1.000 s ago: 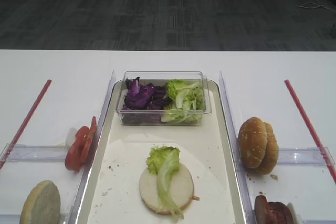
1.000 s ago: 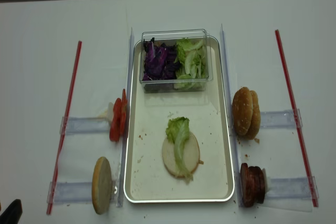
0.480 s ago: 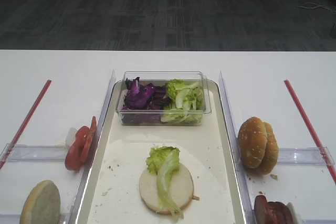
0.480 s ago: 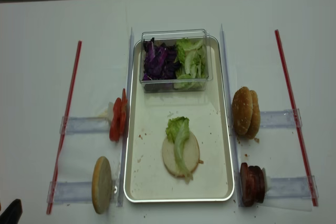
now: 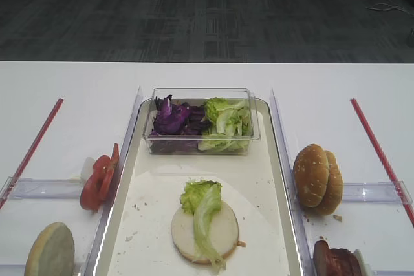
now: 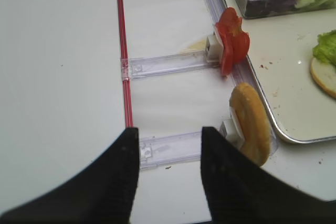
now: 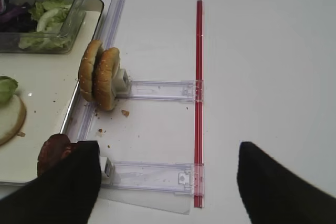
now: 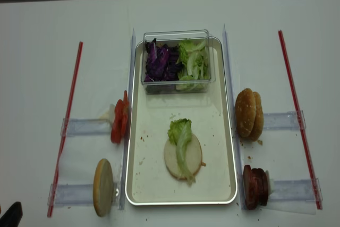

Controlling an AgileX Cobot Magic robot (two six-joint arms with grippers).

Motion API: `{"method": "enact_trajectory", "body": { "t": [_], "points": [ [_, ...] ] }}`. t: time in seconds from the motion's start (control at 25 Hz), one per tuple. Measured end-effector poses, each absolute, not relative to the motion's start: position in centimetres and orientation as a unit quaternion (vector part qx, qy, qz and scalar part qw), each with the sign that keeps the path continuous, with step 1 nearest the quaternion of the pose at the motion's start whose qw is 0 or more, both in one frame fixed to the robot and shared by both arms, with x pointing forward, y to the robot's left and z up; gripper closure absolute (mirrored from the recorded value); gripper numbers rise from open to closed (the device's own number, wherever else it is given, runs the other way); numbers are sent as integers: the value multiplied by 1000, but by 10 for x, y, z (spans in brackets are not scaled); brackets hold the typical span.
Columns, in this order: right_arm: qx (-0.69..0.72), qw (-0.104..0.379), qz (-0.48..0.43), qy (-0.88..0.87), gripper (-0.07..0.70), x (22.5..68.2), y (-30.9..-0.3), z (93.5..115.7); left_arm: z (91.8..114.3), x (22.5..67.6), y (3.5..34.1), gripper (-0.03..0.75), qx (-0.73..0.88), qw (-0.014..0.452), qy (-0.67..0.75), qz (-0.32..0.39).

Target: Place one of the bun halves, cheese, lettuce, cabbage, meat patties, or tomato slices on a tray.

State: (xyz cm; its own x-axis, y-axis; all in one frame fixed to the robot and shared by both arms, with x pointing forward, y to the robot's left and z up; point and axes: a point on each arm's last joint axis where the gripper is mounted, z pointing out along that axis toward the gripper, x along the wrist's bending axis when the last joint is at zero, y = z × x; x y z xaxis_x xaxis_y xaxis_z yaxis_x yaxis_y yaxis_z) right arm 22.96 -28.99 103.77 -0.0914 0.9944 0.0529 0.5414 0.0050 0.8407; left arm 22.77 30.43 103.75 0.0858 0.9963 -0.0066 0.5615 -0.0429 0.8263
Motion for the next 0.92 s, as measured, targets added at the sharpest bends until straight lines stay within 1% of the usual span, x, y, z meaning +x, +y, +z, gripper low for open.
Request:
{"method": "enact_trajectory", "body": {
  "t": [0.92],
  "points": [
    [600, 316, 360, 641, 79, 230, -292, 1037, 1038, 228, 304, 445, 650, 346, 599, 314]
  ]
}}
